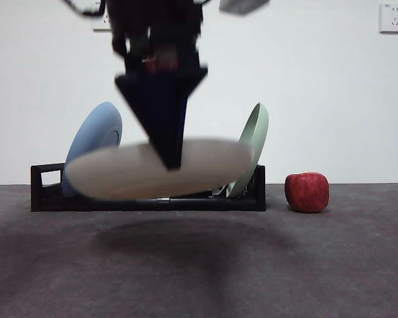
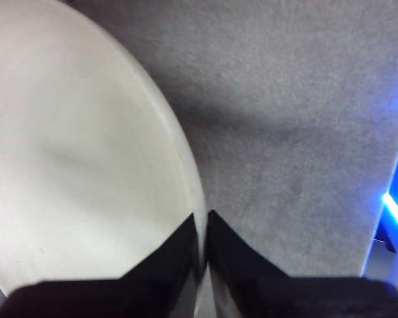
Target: Take the yellow plate from the plate rack,put the plate on the table,take the apple from the table,put the apple in the plate
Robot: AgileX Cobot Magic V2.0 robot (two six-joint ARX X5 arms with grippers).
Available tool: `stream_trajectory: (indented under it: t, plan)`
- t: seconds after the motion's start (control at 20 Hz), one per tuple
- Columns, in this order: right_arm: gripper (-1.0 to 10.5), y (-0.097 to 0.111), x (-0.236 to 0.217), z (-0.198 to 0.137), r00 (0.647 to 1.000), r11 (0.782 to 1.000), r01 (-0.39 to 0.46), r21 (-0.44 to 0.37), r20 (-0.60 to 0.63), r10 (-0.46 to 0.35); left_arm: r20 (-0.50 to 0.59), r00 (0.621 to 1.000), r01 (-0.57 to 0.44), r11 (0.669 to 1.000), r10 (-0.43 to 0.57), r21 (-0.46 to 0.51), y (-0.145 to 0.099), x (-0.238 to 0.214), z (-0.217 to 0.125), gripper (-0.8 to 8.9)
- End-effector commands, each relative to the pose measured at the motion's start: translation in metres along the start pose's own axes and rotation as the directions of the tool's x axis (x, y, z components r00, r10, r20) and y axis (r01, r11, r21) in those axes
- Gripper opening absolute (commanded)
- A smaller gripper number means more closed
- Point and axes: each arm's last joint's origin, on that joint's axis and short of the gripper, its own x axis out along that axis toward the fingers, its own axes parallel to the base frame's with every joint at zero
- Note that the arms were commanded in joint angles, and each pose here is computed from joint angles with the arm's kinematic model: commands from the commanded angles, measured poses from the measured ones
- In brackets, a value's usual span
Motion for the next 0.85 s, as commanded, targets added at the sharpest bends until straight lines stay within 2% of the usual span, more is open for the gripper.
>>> stream_trajectory:
  t: [0.05, 0.15, 0.3, 0.5, 0.65, 0.85]
  plan:
    - [5.6, 0.001, -0.001, 0.001, 1.000, 1.000, -0.001, -0.006, 0.009, 0.001, 0.002, 1.000, -0.030, 0.999, 0.030, -0.035, -0.013, 0.017, -0.004, -0.06]
    - [5.6, 0.001, -0.001, 0.001, 1.000, 1.000, -0.001, -0.006, 0.010, 0.001, 0.017, 0.999, -0.030, 0.997, 0.031, -0.065, -0.024, 0.030, -0.008, -0.06]
    - [5.6, 0.001, -0.001, 0.002, 1.000, 1.000, -0.001, -0.007, 0.011, 0.001, -0.013, 0.997, -0.081, 0.995, 0.080, -0.063, -0.038, 0.047, -0.020, -0.06]
    - [5.6, 0.001, -0.001, 0.002, 1.000, 1.000, -0.001, -0.007, 0.011, 0.001, -0.001, 0.992, -0.127, 0.988, 0.127, -0.086, -0.046, 0.059, -0.027, -0.06]
    - [5.6, 0.001, -0.001, 0.001, 1.000, 1.000, -0.001, -0.006, 0.011, 0.001, 0.025, 0.994, -0.106, 0.989, 0.109, -0.101, -0.046, 0.059, -0.025, -0.05]
    - [5.6, 0.001, -0.001, 0.001, 1.000, 1.000, -0.004, -0.005, 0.010, 0.004, 0.062, 0.998, 0.012, 0.995, -0.006, -0.097, -0.050, 0.059, -0.023, 0.09]
